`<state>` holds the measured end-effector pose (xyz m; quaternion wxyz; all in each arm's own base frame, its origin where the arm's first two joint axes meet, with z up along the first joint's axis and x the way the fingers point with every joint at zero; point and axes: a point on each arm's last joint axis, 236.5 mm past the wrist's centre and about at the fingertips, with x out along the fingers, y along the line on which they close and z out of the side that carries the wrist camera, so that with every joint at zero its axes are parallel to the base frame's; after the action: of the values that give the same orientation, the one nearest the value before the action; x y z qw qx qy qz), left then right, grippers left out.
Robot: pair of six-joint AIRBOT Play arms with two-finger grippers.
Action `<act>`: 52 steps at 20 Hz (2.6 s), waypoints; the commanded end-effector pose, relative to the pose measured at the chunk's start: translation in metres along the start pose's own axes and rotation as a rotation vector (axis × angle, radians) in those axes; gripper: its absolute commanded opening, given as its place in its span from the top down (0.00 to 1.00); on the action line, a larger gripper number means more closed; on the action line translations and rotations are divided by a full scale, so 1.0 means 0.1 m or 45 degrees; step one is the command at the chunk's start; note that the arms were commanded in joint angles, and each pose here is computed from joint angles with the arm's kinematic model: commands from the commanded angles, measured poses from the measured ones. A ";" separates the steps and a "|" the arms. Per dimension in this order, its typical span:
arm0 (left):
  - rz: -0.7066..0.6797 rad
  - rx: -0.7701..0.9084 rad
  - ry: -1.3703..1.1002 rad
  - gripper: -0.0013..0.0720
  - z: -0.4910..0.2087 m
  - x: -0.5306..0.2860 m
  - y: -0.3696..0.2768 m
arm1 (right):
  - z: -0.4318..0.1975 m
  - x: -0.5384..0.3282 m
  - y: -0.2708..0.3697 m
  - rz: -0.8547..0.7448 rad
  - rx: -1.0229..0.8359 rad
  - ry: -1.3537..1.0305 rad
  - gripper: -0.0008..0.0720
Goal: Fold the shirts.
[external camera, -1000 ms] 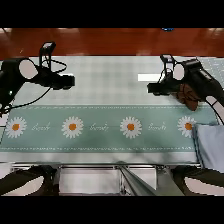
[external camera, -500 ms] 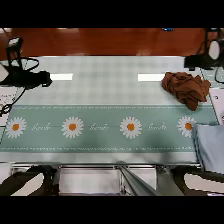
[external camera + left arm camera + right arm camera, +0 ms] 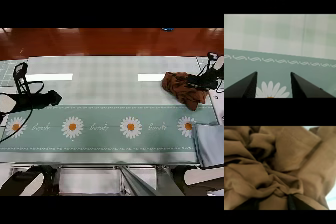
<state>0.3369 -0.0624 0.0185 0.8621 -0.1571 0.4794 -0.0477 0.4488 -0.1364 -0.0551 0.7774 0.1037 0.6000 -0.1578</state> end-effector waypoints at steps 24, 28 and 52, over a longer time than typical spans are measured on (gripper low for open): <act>-0.278 0.175 -0.114 0.29 0.10 -0.67 -0.69 | 0.34 -5.11 1.06 0.829 -0.267 -1.218 0.95; -0.273 0.167 -0.173 0.29 0.22 -0.68 -0.68 | -0.13 -5.55 1.49 0.997 -0.444 -1.275 0.95; -0.271 0.119 0.217 0.29 -0.64 -0.34 -0.46 | -1.65 -1.68 2.28 0.292 -0.927 0.070 0.95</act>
<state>0.2818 -0.1025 0.0521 0.8345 -0.1517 0.5039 -0.1635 0.3609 0.1786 0.1332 0.8072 -0.1577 0.5405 0.1775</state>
